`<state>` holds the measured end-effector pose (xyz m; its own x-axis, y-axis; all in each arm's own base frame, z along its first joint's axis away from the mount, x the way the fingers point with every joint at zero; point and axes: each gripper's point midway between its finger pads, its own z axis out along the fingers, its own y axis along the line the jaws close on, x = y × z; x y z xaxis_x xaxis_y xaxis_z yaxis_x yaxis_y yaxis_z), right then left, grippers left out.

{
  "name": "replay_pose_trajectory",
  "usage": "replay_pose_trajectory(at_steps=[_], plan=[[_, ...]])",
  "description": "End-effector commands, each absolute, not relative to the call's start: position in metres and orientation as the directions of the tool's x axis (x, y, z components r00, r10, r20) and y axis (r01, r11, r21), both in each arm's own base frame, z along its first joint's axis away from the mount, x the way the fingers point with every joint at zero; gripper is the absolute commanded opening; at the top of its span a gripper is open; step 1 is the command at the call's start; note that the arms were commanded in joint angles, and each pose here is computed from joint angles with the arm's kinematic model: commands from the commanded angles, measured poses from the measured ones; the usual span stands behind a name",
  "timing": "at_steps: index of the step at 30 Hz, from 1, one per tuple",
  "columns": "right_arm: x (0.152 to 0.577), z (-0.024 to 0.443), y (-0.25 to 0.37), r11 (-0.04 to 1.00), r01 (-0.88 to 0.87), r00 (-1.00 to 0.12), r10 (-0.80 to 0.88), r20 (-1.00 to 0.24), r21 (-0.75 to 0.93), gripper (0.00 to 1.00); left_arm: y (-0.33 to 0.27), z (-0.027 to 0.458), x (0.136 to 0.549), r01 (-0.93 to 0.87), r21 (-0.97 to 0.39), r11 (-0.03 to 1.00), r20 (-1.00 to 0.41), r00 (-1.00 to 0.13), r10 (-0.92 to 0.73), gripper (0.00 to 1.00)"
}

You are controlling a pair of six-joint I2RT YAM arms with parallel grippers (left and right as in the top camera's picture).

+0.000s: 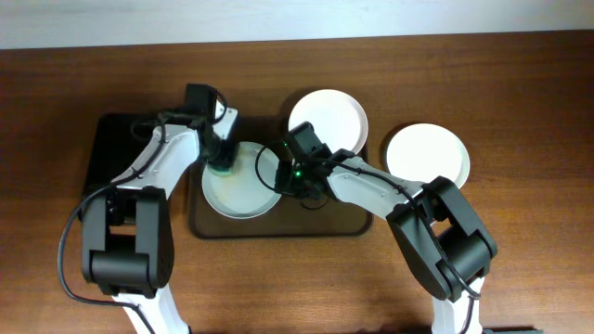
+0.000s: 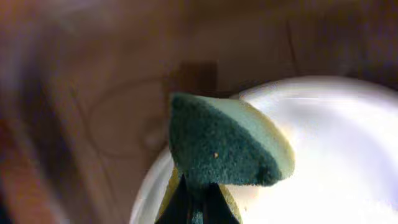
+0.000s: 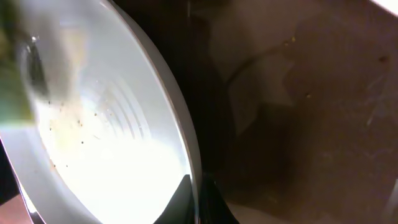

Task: Clean dirty plates on tray and stack at the side
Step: 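Scrub the blue-green plate with the sponge in the left gripper, then carry the blue-green plate with the right gripper onto the white plate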

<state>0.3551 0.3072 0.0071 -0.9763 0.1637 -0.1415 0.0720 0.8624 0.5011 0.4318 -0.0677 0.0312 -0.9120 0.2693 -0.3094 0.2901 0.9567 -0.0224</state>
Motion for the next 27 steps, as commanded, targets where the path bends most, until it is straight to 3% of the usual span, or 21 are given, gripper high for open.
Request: replay_pose_trajectory(at_steps=[1,4,6,11,13,15,18,23,27], plan=[[0.35,0.001,0.31,0.868,0.058,-0.982,0.138,-0.129,0.492,0.04,-0.064,0.112,0.477,0.202,0.001,0.979,-0.429,-0.884,0.183,0.01],[0.347,0.011,0.312,0.875,0.03,-0.989,0.097,-0.114,0.483,0.04,-0.059,0.165,0.482,0.188,-0.004,0.982,-0.449,-0.878,0.166,0.01],[0.352,0.036,0.3,0.923,-0.025,-0.988,0.036,-0.151,0.383,0.04,-0.039,0.164,0.481,0.148,-0.006,0.989,-0.435,-0.891,0.131,0.01],[0.37,0.126,0.239,0.99,-0.134,-0.949,-0.143,-0.281,-0.048,0.04,-0.017,0.159,0.477,0.105,-0.049,0.993,-0.417,-0.906,0.075,0.01],[0.37,0.142,0.221,0.958,-0.123,-0.916,-0.21,-0.342,-0.259,0.04,-0.017,0.159,0.477,0.105,-0.049,0.993,-0.417,-0.906,0.075,0.01],[0.37,0.151,0.221,0.927,-0.117,-0.884,-0.261,-0.387,-0.357,0.04,-0.017,0.159,0.477,0.105,-0.049,0.993,-0.416,-0.906,0.075,0.01],[0.368,0.199,0.23,0.781,-0.013,-0.723,-0.439,-0.534,-0.625,0.04,-0.017,0.159,0.477,0.106,-0.049,0.993,-0.415,-0.906,0.076,0.01],[0.347,0.249,0.262,0.709,0.155,-0.506,-0.541,-0.672,-0.688,0.04,-0.017,0.159,0.477,0.105,-0.049,0.993,-0.414,-0.907,0.075,0.01],[0.345,0.251,0.262,0.694,0.154,-0.502,-0.558,-0.66,-0.704,0.04,-0.017,0.158,0.477,0.105,-0.049,0.993,-0.414,-0.907,0.075,0.01]])
